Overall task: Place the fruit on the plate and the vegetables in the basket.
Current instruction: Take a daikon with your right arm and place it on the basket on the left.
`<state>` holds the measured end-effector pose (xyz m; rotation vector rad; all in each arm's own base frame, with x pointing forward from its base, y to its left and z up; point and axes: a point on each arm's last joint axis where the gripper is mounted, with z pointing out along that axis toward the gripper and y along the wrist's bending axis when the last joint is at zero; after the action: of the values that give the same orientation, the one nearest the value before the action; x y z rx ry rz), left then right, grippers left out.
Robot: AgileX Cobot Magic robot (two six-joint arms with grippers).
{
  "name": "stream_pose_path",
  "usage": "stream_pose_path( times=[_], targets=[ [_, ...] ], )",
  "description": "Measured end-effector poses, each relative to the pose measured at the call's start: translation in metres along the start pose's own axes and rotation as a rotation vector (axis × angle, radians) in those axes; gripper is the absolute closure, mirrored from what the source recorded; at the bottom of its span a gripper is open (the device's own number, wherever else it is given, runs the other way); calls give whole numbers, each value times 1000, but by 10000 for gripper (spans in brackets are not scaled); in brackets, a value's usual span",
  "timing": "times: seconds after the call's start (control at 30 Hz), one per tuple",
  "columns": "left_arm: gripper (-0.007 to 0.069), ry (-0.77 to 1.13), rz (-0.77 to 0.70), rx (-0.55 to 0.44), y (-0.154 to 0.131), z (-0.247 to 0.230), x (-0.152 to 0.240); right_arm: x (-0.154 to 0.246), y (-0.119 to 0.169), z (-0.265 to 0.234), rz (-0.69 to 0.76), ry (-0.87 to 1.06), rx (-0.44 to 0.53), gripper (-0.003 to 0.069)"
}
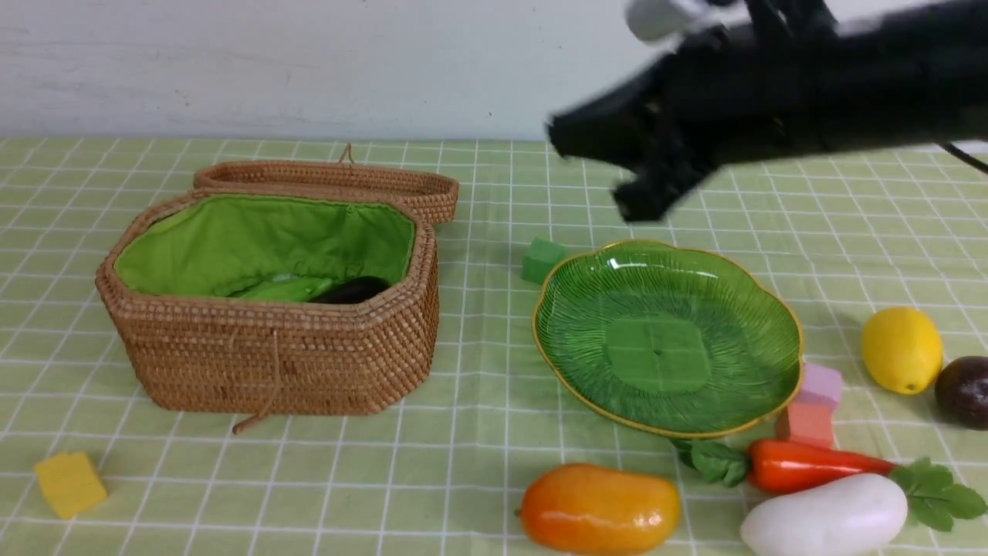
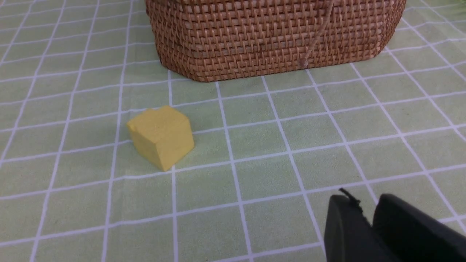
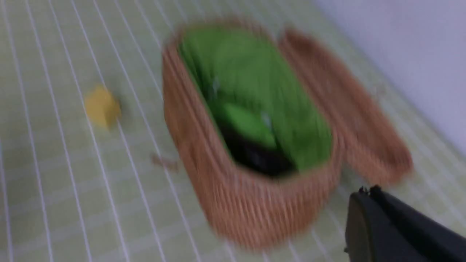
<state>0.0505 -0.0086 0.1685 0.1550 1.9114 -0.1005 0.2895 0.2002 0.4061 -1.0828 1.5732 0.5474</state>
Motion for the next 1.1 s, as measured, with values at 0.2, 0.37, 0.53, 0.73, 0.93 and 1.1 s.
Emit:
stream_pose_path(
  times=[0.2,0.37,0.53,0.73,0.93,1.1],
  targets=[
    [496,0,0,0,0,0,0,-20,4,108,89,-206,-145,677],
    [494,0,0,0,0,0,0,2,7,175,118,-203,-207,677],
    [491,0,0,0,0,0,0,-1,13,172,-36,-99,-267,666],
    [484,0,0,0,0,0,0,-31,5,95,-183,164,-168,620],
    [478,0,0,0,0,0,0,-18,-5,-16,-256,363,88,524],
    [473,0,0,0,0,0,0,51,11,-67,-325,615,141,368]
  ],
)
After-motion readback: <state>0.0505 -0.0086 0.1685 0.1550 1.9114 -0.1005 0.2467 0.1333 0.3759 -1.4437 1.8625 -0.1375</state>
